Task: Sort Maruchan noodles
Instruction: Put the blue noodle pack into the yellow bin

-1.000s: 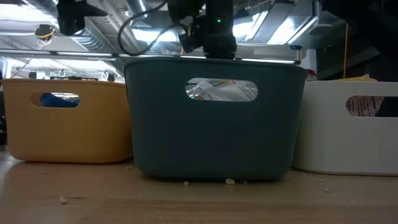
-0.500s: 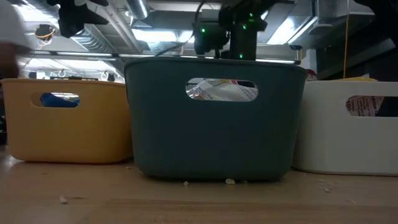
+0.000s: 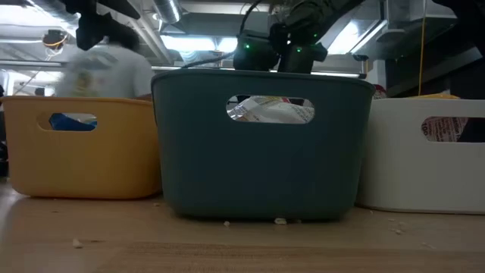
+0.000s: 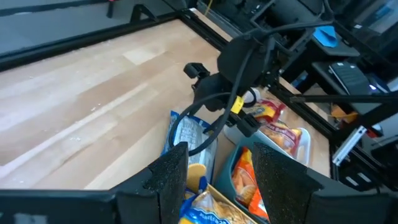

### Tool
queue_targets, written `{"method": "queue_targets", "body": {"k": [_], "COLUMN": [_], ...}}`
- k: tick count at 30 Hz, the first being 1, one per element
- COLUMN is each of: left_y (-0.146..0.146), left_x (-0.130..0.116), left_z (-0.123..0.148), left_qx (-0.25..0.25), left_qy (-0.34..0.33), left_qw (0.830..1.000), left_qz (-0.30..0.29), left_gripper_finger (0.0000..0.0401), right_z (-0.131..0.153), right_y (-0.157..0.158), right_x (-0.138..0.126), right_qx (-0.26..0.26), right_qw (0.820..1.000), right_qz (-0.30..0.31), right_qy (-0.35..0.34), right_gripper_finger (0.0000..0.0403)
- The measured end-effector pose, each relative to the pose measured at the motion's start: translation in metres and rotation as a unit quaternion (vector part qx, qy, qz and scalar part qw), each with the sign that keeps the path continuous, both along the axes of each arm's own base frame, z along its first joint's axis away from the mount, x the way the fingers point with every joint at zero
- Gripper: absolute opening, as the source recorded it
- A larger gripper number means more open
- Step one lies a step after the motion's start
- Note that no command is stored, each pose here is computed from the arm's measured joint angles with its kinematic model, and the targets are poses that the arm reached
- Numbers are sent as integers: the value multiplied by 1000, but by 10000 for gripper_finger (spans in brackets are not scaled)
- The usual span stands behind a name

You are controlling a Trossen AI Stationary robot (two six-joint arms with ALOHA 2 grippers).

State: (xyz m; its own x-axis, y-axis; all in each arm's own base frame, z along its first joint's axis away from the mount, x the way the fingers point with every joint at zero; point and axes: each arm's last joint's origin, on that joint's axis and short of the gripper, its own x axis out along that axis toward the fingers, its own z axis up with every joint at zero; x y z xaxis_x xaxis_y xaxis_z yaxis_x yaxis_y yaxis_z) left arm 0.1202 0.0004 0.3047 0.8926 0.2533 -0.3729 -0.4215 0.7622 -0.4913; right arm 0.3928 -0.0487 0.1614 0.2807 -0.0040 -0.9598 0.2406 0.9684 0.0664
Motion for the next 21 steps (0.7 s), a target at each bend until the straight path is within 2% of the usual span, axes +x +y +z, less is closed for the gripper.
{"method": "queue_targets", "body": {"k": [4,10,17,21], "left_y": [3,8,19,30], "left_x": [0,1,11,16], "left_z": [0,-5,-35,-49], "left_qx": [10,16,-4,4], "left_qy": [4,21,79,95], "left_qw": [1000,999,996,995], "left_qz": [9,21,27,41], "left_gripper_finger": [174,174,174,174], "right_z": [0,0,3,12], "right_y": [-6,-15,-22,-28], "right_x": [3,4,9,14], "right_qx": [-9,-9,-28,-32], "right_qw": [1000,999,997,996], "right_qz": [-12,-30,-42,-48], "right_qy": [-17,-30,-59,-75], "right_gripper_finger": [150,17,3,1]}}
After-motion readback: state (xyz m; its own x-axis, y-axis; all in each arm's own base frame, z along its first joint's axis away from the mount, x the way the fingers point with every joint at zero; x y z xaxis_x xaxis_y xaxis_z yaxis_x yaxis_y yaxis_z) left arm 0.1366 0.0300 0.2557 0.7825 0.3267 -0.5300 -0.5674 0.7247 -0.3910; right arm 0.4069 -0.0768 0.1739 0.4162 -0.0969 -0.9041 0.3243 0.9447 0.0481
